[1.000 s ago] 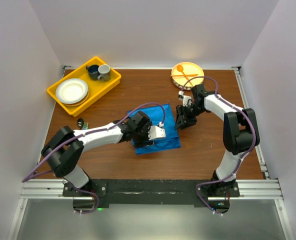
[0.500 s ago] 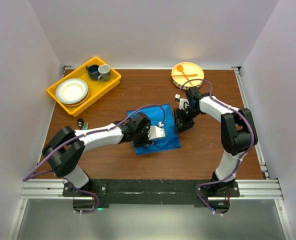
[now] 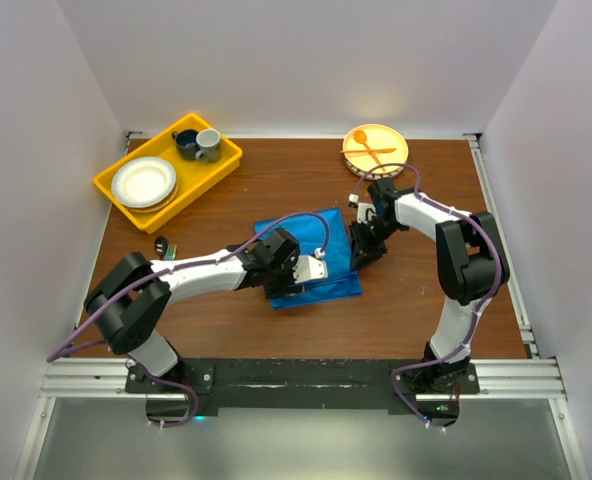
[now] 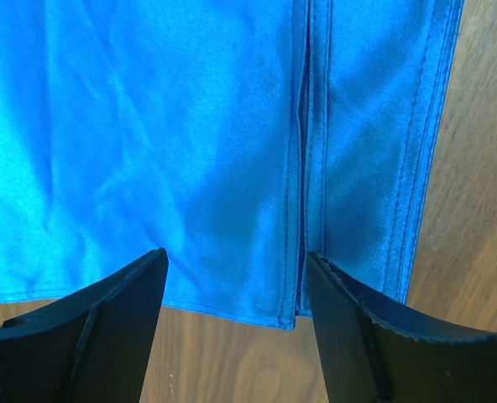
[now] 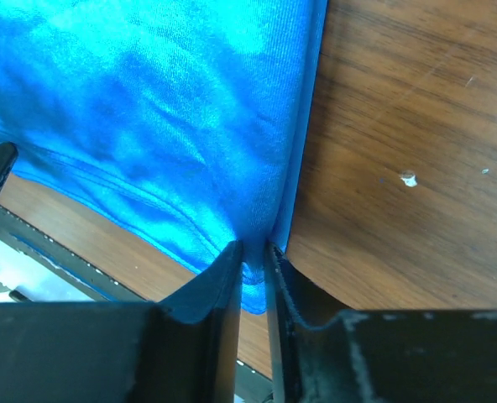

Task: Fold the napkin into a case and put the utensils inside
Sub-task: Pick up the rectangle-folded napkin from the center of the board.

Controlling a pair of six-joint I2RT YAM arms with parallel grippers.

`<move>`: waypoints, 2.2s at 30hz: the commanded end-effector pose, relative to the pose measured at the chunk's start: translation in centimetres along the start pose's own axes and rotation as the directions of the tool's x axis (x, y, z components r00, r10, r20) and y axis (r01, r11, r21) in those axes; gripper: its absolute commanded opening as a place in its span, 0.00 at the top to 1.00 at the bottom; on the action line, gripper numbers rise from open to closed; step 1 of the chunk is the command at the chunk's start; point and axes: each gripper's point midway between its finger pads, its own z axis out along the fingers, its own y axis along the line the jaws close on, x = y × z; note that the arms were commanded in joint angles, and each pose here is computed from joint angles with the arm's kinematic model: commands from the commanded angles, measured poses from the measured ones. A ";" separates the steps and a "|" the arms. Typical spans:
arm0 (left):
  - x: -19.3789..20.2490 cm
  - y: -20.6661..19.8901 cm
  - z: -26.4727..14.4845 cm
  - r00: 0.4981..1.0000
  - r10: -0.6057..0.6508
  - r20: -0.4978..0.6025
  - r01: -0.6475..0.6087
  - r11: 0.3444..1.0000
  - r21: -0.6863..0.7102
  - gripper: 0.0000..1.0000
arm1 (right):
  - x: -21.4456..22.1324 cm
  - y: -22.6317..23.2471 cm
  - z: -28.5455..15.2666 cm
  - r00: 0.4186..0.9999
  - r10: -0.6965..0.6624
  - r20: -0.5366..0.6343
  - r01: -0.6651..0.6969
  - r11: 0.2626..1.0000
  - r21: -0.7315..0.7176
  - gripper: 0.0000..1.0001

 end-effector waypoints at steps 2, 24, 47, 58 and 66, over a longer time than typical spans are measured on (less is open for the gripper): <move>-0.3 -0.1 -0.6 0.999 0.040 0.036 -0.040 0.999 -0.001 0.28 | -0.2 0.5 -0.5 1.000 -0.012 -0.014 0.012 1.000 -0.009 0.82; -0.7 -1.4 -0.9 0.995 0.074 0.061 -0.079 0.993 0.085 0.38 | -1.0 0.9 -0.7 1.000 -0.017 -0.002 0.017 0.999 -0.046 1.00; 0.0 -1.6 -0.2 0.998 0.061 0.023 -0.062 0.994 0.087 0.82 | -0.9 1.5 -3.1 0.999 -0.052 -0.012 0.052 0.998 -0.019 0.61; 0.0 -1.5 -0.1 0.998 0.056 0.021 -0.058 0.995 0.085 0.82 | 0.1 0.5 -1.9 0.998 -0.023 -0.066 0.023 1.000 0.006 0.61; -0.1 -1.4 -0.3 0.998 0.052 0.022 -0.054 0.995 0.080 0.85 | 0.2 0.4 -1.3 0.996 -0.014 -0.083 0.013 1.000 -0.004 0.71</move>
